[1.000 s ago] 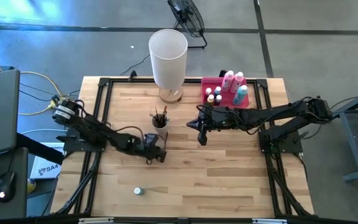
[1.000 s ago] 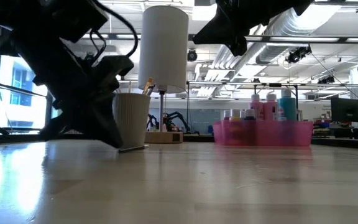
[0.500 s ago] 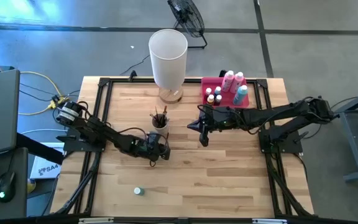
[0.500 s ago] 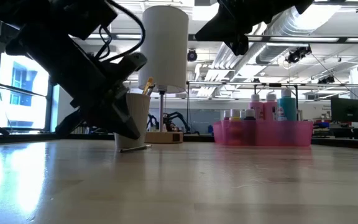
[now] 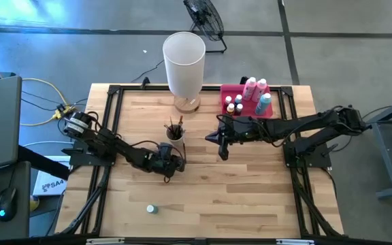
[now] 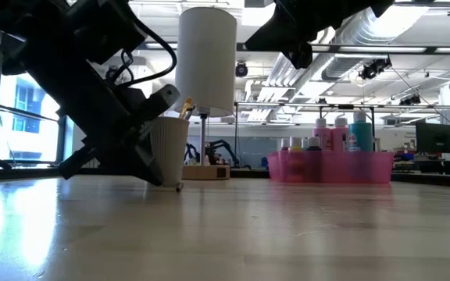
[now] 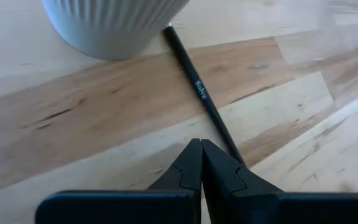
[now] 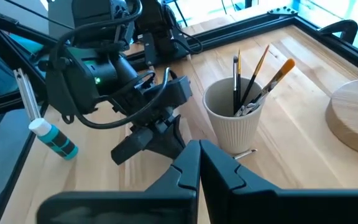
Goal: Pick & Place Paint Supplies
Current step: Put the silver eyeshadow brush into the white cup
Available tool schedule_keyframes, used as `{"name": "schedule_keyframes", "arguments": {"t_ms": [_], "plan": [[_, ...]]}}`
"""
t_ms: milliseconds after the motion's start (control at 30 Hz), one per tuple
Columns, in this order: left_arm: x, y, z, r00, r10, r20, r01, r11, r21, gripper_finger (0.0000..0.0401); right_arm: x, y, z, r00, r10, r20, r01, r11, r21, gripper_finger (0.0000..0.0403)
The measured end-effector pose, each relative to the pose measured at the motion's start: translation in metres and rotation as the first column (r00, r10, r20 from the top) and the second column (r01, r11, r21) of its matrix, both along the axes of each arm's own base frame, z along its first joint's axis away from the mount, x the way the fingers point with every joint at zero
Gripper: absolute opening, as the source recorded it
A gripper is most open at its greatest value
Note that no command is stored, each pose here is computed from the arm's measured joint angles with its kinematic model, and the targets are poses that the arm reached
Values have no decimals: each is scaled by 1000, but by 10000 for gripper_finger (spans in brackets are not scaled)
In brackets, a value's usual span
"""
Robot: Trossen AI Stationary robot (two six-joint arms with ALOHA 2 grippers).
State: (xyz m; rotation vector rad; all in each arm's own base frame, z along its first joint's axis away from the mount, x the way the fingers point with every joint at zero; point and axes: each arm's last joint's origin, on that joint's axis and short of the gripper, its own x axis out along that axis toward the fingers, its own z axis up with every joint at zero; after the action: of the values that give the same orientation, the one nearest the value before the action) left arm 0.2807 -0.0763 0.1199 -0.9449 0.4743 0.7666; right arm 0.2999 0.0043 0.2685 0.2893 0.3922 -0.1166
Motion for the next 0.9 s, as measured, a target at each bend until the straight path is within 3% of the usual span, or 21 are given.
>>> {"name": "schedule_keyframes", "arguments": {"t_ms": [300, 467, 567, 733, 900], "plan": [[6, -1, -8, 999, 28, 39, -27, 1000, -7, 0, 0, 0, 0, 1000, 1, -2, -1, 1000, -3, 2], [22, -6, -18, 993, 49, 108, -48, 999, -5, 0, 0, 0, -1, 1000, 2, -9, -2, 1000, -4, 2], [41, -9, -11, 989, 36, 141, -39, 999, 21, 0, -1, 0, -2, 1000, 2, -21, -2, 1000, -4, 3], [73, -4, 5, 987, -93, 128, 87, 995, 51, 0, -2, 0, -5, 998, 0, -61, -1, 1000, -2, 3], [74, -2, 29, 983, -144, 118, 126, 981, 144, 0, -7, 1, -8, 994, 5, -109, -5, 1000, 7, 3]]}}
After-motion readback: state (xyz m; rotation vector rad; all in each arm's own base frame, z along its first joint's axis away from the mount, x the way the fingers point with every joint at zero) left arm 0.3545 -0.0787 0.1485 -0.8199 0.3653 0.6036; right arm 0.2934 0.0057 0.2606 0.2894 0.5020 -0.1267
